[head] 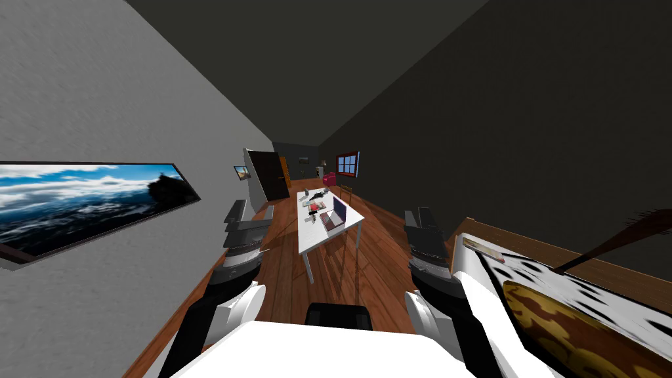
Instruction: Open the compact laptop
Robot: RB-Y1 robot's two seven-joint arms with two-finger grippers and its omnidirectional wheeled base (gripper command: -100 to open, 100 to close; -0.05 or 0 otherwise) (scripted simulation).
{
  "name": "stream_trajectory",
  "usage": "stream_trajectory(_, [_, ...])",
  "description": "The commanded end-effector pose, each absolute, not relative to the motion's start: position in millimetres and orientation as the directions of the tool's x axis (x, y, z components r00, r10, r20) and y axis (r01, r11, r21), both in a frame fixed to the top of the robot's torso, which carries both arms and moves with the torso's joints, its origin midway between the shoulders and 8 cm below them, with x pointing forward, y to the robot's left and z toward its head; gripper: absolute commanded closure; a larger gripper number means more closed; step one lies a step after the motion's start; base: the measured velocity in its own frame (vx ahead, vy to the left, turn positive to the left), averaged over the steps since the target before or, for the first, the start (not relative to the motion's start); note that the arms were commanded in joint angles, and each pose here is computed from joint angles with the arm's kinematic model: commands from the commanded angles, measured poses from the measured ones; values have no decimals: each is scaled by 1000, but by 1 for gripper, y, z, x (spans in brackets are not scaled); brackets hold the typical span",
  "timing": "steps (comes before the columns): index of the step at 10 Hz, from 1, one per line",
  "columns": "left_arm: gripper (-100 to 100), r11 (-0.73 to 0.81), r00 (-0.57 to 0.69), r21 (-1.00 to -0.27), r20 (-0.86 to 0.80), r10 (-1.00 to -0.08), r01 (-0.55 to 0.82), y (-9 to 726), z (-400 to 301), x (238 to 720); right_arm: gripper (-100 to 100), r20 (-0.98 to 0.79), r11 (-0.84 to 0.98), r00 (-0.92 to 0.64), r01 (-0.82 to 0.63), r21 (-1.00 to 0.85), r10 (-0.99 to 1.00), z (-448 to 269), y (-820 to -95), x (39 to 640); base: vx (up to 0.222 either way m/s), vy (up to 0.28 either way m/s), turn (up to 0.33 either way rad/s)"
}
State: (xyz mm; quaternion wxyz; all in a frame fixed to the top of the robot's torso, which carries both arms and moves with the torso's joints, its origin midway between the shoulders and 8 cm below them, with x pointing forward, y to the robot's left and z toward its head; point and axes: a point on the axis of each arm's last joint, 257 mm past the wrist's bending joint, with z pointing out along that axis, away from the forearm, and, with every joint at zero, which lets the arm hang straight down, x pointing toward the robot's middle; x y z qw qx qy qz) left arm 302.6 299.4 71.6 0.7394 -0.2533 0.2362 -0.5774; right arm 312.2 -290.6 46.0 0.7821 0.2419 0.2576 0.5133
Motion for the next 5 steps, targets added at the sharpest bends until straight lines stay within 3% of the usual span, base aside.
stream_trajectory(1, [0, 205, 222, -647, -57, -973, 734, 299, 72, 303, 0, -155, 356, 340, -678, 643, 928, 46, -291, 312, 0, 0, 0])
stream_trajectory(5, [0, 205, 222, -647, -57, -973, 734, 299, 72, 303, 0, -155, 356, 340, -678, 643, 928, 46, -291, 312, 0, 0, 0])
